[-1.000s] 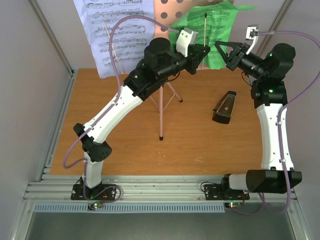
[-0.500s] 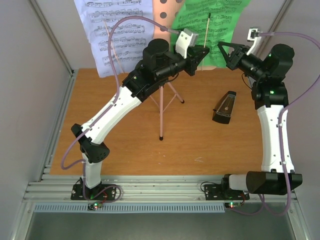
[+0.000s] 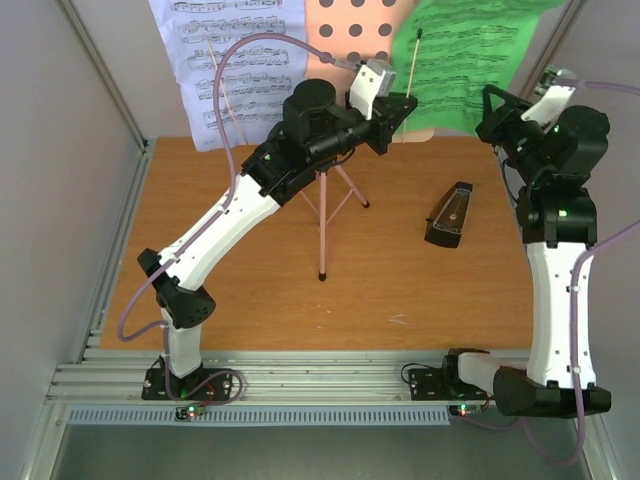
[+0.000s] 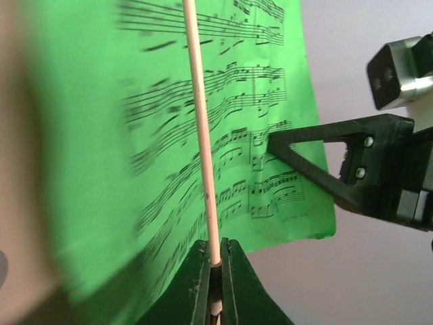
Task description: Pack up the instrument practice props
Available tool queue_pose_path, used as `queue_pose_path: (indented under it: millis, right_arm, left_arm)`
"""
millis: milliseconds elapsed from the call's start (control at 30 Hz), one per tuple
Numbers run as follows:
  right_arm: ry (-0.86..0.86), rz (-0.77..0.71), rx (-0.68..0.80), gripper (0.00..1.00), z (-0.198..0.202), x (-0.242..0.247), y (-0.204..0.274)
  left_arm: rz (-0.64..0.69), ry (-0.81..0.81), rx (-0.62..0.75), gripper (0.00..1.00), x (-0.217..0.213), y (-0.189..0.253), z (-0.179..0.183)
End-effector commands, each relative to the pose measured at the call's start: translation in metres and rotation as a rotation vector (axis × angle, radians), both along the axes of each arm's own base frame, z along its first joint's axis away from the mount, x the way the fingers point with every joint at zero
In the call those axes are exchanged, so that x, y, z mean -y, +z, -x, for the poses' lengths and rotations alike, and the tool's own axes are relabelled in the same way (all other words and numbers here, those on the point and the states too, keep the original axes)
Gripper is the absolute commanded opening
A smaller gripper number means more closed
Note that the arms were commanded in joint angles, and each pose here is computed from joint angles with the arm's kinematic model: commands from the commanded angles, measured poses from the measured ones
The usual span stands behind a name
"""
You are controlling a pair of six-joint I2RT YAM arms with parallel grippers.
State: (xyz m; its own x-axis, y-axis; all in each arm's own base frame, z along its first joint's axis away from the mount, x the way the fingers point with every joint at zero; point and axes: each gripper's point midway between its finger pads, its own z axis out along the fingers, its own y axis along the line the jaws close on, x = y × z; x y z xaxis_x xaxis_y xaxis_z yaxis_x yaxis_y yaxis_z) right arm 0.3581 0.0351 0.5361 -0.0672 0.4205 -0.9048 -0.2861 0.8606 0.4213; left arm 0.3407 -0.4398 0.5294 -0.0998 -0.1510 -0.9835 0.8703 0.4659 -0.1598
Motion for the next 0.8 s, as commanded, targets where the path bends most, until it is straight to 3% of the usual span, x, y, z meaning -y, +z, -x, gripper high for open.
queue_pose_path:
  millis: [0, 200, 433, 767]
  right_arm:
    - [-0.342, 0.04, -0.01, 0.01, 0.019, 0.057, 0.003]
    - [-0.643, 0.082, -0.084, 0.01, 0.044, 0.106, -0.021]
    - [-0.614, 0.05, -0.145, 0.01, 0.06, 0.101, -0.068]
    - [-0.454, 0.021, -0.163, 0.01, 0.076, 0.072, -0.085]
  left_arm:
    - [0.06, -0.021, 0.064, 0.0, -0.013, 0.033, 0.021]
    - [0.068, -0.015, 0.058, 0.0, -0.017, 0.033, 0.022]
    - [0.072, -0.011, 0.035, 0.01, -0.018, 0.029, 0.019]
    - [0.082, -0.023, 0.019, 0.38, -0.019, 0.027, 0.02]
